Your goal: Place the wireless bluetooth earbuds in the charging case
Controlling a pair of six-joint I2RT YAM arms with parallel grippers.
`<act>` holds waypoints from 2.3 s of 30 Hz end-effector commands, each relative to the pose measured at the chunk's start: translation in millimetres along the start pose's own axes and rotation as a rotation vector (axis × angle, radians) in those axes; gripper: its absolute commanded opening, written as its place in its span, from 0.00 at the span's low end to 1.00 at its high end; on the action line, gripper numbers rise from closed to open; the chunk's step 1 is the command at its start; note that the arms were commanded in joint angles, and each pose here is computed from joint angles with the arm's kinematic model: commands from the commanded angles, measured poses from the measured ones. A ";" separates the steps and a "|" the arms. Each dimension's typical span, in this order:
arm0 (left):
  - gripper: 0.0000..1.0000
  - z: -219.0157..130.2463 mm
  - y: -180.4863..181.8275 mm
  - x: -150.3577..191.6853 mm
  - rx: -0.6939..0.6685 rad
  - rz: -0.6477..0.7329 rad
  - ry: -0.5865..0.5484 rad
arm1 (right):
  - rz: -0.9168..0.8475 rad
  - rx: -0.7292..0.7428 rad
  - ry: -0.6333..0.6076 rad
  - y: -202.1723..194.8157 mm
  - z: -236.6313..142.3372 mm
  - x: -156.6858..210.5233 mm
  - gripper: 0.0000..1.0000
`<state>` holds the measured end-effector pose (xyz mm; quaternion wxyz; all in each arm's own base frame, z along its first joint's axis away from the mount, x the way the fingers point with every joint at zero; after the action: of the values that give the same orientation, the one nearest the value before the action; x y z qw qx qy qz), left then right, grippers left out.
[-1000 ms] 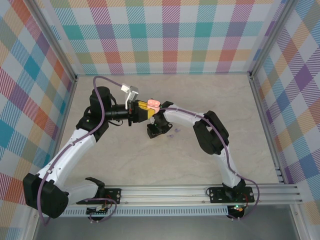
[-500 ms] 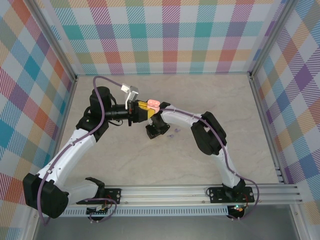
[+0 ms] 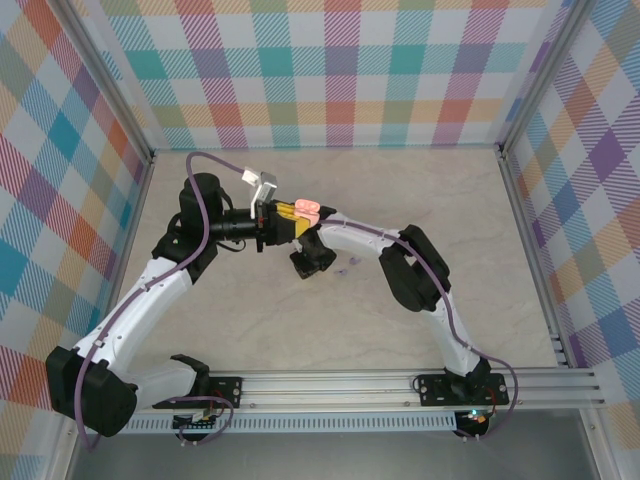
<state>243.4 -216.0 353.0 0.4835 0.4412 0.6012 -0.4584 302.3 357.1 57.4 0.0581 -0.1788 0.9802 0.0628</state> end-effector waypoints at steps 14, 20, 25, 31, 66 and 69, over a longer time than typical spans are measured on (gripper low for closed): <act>0.10 -5.9 -5.5 -3.8 -0.001 0.043 -0.020 | 0.024 0.030 0.046 0.0 20.9 13.6 0.23; 0.10 -6.7 -6.5 -3.9 -0.004 0.045 -0.020 | 0.096 -0.062 0.019 -7.7 7.7 7.9 0.22; 0.10 -7.3 -6.9 -4.8 -0.007 0.049 -0.020 | 0.151 -0.160 -0.012 -15.9 -7.6 0.9 0.22; 0.10 -7.8 -6.4 -5.3 -0.017 0.049 -0.021 | 0.248 -0.304 -0.041 -31.9 -23.1 -6.7 0.22; 0.11 13.9 73.8 92.5 -0.319 -0.264 0.115 | 0.454 -0.698 -0.342 -106.3 -149.8 -2.0 0.23; 0.11 15.4 70.8 98.3 -0.296 -0.253 0.105 | 0.438 -0.726 -0.384 -104.1 -169.6 -1.3 0.23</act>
<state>298.8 -208.7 238.9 0.4262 0.3052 0.7575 -0.3890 329.6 236.6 193.3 0.1421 0.0455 0.8938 0.4228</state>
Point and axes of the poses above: each hand's point on the last joint's axis, 136 mm out from that joint toward the fingers, its own z axis out along the fingers, its own y axis along the line the jaws close on, x = y × z, the point moved 4 cm from there along -z, back along the fingers, and after that the axes turned 15 degrees about z, right-handed, at the moved point
